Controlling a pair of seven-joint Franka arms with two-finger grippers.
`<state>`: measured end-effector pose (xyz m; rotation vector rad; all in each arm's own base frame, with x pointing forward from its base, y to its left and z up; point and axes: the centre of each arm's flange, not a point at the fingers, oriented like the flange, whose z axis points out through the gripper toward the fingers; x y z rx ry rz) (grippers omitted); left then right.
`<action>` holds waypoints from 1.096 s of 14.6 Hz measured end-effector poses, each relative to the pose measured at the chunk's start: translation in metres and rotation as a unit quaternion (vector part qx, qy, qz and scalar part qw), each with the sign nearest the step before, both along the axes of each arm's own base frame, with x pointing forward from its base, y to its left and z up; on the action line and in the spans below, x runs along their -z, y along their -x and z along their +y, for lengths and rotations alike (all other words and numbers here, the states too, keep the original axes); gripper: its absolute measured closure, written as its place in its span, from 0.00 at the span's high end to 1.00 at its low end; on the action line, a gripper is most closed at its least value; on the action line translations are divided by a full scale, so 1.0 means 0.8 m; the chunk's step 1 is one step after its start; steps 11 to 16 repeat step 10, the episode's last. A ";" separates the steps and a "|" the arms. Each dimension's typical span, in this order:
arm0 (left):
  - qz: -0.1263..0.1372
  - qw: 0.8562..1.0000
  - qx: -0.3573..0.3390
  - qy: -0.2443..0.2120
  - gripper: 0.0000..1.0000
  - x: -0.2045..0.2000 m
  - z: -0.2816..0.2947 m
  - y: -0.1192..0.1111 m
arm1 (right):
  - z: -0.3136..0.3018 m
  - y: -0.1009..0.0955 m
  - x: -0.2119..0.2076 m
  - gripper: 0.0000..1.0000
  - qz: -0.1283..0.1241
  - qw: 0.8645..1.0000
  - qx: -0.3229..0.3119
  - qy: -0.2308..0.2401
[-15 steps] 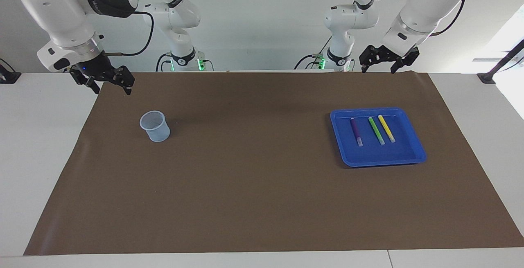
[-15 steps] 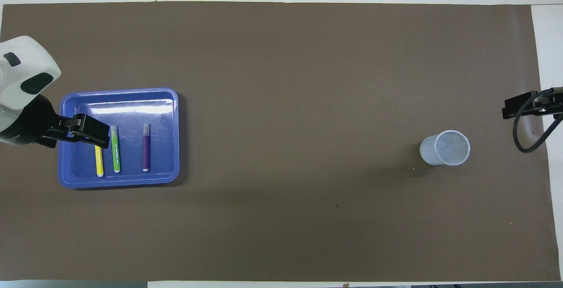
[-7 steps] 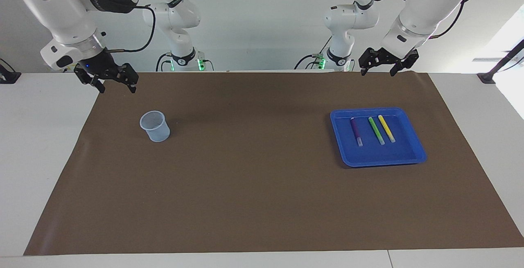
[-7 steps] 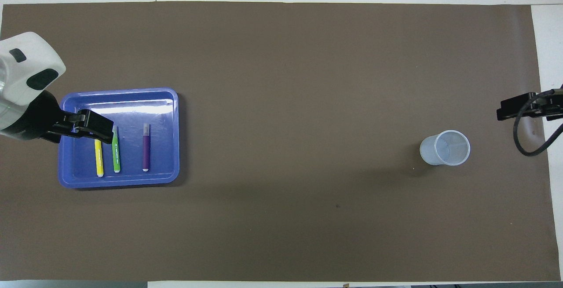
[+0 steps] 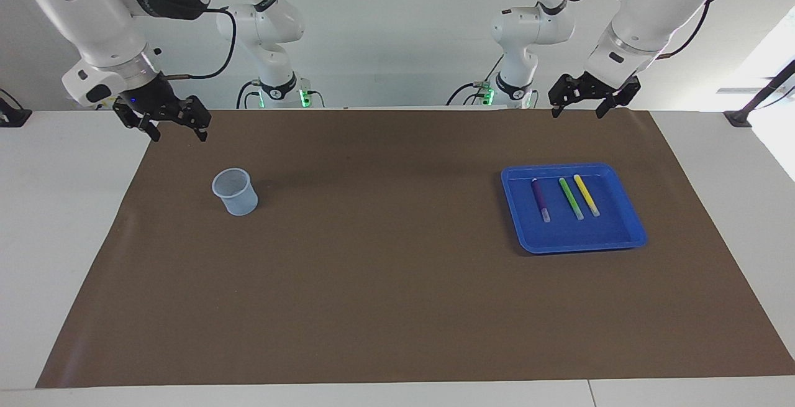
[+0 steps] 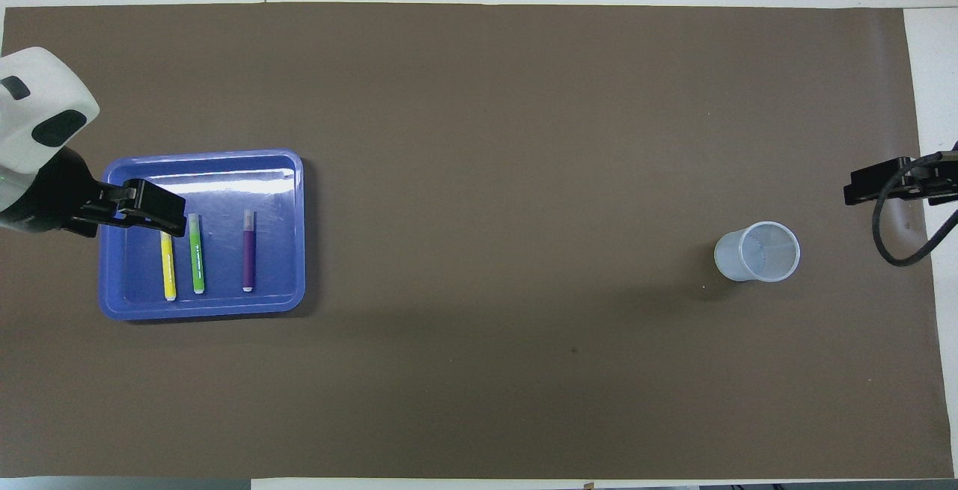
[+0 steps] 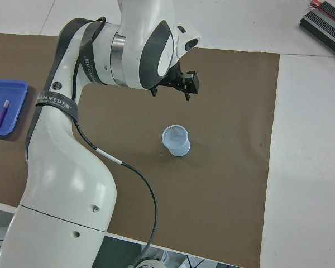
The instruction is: Right arm passes pens to left for tray arrangement
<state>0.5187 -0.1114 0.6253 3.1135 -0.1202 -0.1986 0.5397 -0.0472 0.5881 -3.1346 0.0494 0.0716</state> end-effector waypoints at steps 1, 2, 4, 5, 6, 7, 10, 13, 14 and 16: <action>-0.003 1.000 -0.003 0.000 1.00 -0.001 0.000 -0.001 | 0.000 0.000 0.000 1.00 0.000 1.000 0.000 0.000; -0.005 1.000 -0.004 0.000 1.00 -0.001 0.000 -0.001 | 0.000 0.000 0.000 1.00 0.000 1.000 0.000 0.000; -0.006 1.000 -0.006 0.001 1.00 -0.001 0.000 -0.002 | 0.000 0.000 0.000 1.00 0.000 1.000 0.000 0.000; -0.006 1.000 -0.007 0.001 1.00 -0.001 0.000 -0.002 | 0.000 0.000 0.000 1.00 0.000 1.000 0.000 0.000; -0.007 1.000 -0.007 0.001 1.00 -0.001 0.000 -0.002 | 0.001 0.000 0.000 1.00 0.000 1.000 -0.001 0.000; -0.007 1.000 -0.007 0.001 1.00 -0.001 0.000 -0.002 | 0.001 0.000 0.000 1.00 0.000 1.000 -0.001 0.000; -0.011 1.000 -0.007 0.001 1.00 -0.002 -0.001 -0.003 | 0.001 0.000 0.000 1.00 0.000 1.000 -0.001 0.000; -0.011 1.000 -0.007 0.001 1.00 -0.002 -0.001 -0.003 | 0.001 0.000 0.000 1.00 0.000 1.000 -0.001 0.000; -0.011 1.000 -0.007 0.001 1.00 -0.002 -0.001 -0.003 | 0.001 0.000 0.000 1.00 0.000 1.000 -0.001 0.000; -0.011 1.000 -0.007 0.001 1.00 -0.002 -0.001 -0.003 | 0.001 0.000 0.000 1.00 0.000 1.000 -0.001 0.000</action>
